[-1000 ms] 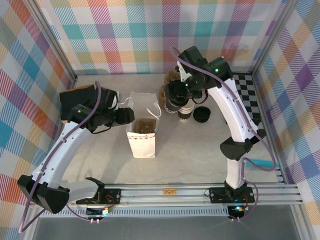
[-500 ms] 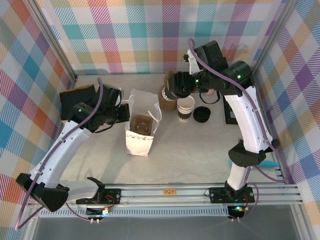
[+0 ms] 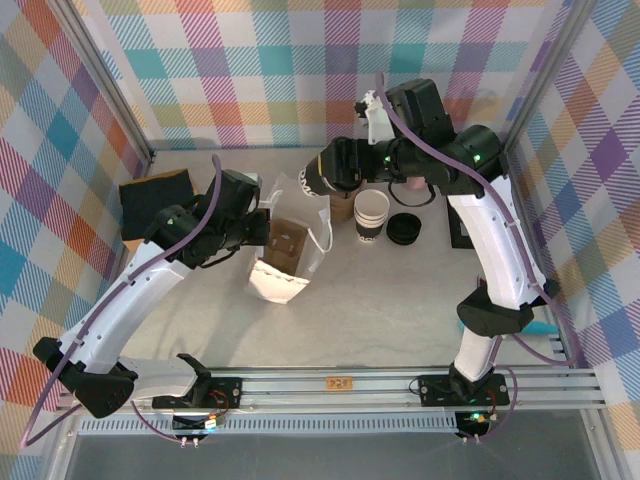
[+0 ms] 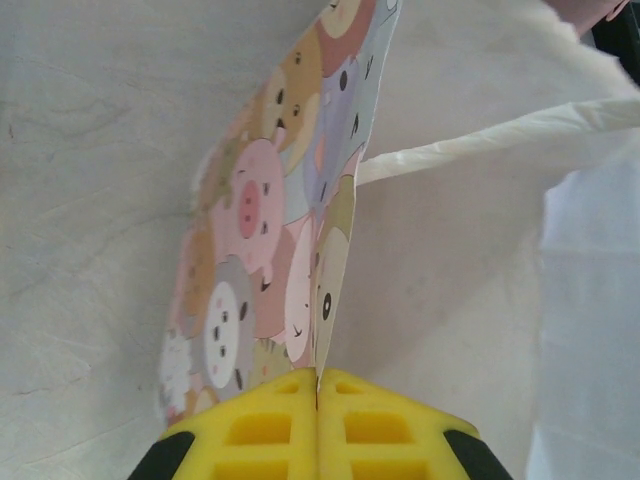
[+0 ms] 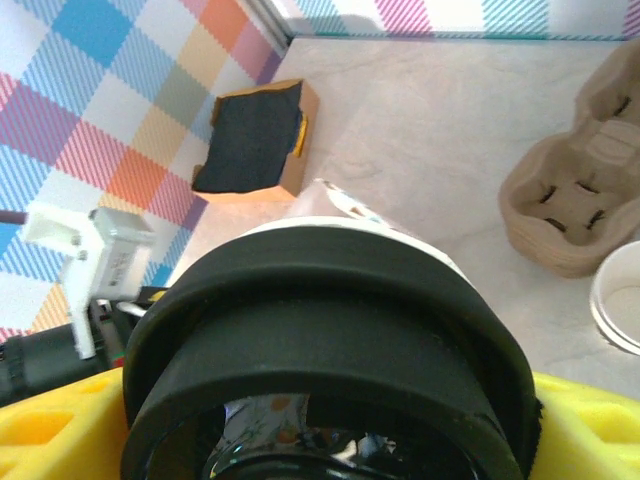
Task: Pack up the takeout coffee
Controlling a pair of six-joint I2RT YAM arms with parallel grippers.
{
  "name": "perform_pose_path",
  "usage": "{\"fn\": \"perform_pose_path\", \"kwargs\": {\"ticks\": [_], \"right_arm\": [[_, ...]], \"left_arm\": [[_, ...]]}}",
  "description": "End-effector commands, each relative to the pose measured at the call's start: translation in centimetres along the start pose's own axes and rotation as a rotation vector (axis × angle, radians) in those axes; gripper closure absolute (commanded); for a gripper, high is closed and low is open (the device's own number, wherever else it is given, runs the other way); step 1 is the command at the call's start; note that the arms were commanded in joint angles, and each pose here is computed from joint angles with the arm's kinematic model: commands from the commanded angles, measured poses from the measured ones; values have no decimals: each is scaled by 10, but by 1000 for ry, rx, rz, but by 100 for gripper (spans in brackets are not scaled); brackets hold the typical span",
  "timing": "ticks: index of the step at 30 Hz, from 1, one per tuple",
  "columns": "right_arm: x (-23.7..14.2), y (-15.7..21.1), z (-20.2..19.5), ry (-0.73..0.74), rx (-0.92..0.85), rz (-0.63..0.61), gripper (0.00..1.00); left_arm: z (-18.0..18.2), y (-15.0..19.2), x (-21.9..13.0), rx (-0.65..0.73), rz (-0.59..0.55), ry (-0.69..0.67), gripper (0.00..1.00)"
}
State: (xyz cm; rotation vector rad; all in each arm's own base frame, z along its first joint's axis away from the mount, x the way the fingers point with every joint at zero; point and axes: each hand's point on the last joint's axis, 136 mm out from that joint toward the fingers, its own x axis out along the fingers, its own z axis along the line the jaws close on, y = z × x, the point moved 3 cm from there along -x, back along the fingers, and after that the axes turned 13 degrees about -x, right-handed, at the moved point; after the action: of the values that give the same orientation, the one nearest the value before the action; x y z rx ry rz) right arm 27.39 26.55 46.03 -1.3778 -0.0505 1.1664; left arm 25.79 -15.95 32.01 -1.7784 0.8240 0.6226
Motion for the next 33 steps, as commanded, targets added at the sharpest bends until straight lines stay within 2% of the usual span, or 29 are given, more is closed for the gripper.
{"fn": "perform_pose_path", "kwargs": {"ticks": [1,13,23,33], "right_arm": [[7,2,12,-49,-4,7,22],[42,37,19,-58,19,113,22],[68,67,31,-21,-30,207,23],[68,102,31,14,-4,260,23]], "left_arm": [[-1,0,-2,11,-13,-16,100],[-5,11,-3,7,0,0,100],[-2,23,-10,-22,6,37,100],[-8,23,-32,-18,-59,144,100]]}}
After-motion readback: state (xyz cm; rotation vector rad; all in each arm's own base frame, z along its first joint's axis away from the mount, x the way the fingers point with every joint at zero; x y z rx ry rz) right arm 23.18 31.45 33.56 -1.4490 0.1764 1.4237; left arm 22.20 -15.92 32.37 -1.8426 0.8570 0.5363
